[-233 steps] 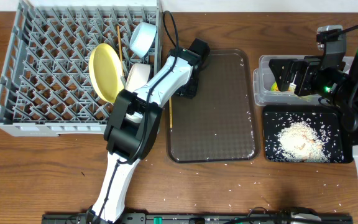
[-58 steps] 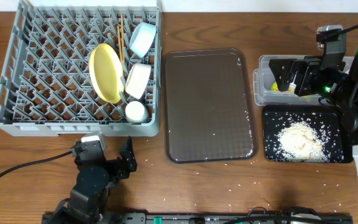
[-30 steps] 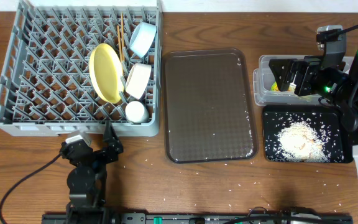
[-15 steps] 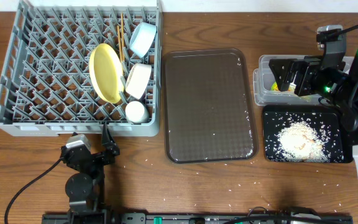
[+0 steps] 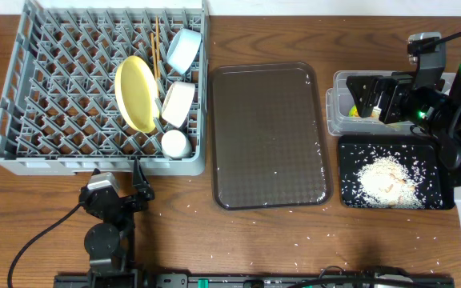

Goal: Sort waste into correct bins and load items into the dishwasher

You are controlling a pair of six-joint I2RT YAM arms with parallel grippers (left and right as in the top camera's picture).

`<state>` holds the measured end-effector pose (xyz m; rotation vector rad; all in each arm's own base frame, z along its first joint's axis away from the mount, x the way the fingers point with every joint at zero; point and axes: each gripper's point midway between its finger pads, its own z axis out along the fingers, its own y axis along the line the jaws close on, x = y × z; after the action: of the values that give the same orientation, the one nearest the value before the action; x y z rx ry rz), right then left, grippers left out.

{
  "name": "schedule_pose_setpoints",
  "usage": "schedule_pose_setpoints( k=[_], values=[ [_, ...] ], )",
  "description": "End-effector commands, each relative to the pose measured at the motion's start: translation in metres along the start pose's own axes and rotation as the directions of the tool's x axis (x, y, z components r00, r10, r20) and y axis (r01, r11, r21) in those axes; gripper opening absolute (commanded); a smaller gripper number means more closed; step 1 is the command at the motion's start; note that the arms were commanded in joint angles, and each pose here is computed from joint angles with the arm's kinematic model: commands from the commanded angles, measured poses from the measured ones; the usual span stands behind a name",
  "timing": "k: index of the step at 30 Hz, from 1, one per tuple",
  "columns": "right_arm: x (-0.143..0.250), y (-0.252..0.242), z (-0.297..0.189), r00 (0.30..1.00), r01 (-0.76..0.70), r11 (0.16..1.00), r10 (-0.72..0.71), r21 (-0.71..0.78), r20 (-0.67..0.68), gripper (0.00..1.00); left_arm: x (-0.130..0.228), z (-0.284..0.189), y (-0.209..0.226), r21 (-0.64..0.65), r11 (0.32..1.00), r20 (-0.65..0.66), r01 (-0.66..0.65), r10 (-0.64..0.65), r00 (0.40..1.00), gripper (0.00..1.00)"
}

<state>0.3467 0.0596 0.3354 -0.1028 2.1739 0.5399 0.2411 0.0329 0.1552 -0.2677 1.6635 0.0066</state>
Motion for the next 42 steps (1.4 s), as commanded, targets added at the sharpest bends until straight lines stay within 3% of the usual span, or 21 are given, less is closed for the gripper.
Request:
schedule_pose_setpoints(
  k=[1,29,34,38,42],
  values=[
    [-0.003,-0.001,-0.002,1.0,0.014,1.0,-0.014,0.006,0.008,0.99,0.018,0.003,0.003,-0.007,1.0,-0.041,-0.023,0.023,0.999,0.88],
    [0.007,-0.002,-0.002,0.999,-0.006,1.0,0.007,0.01,-0.032,0.99,0.018,0.003,0.003,-0.007,1.0,-0.041,-0.023,0.023,0.999,0.88],
    [0.032,-0.024,-0.005,0.992,-0.026,0.99,0.043,0.139,-0.121,0.99,0.018,0.003,0.003,-0.007,1.0,-0.04,-0.023,0.023,0.999,0.88],
    [0.047,-0.031,-0.012,0.976,0.168,0.973,-0.141,0.158,-0.166,0.99,0.018,0.003,0.003,-0.007,1.0,-0.041,-0.023,0.023,0.999,0.88],
    [0.052,-0.025,-0.025,0.965,0.258,0.952,-0.246,0.164,-0.091,0.99,0.018,0.003,0.003,-0.007,1.0,-0.04,-0.023,0.023,0.999,0.88]
  ],
)
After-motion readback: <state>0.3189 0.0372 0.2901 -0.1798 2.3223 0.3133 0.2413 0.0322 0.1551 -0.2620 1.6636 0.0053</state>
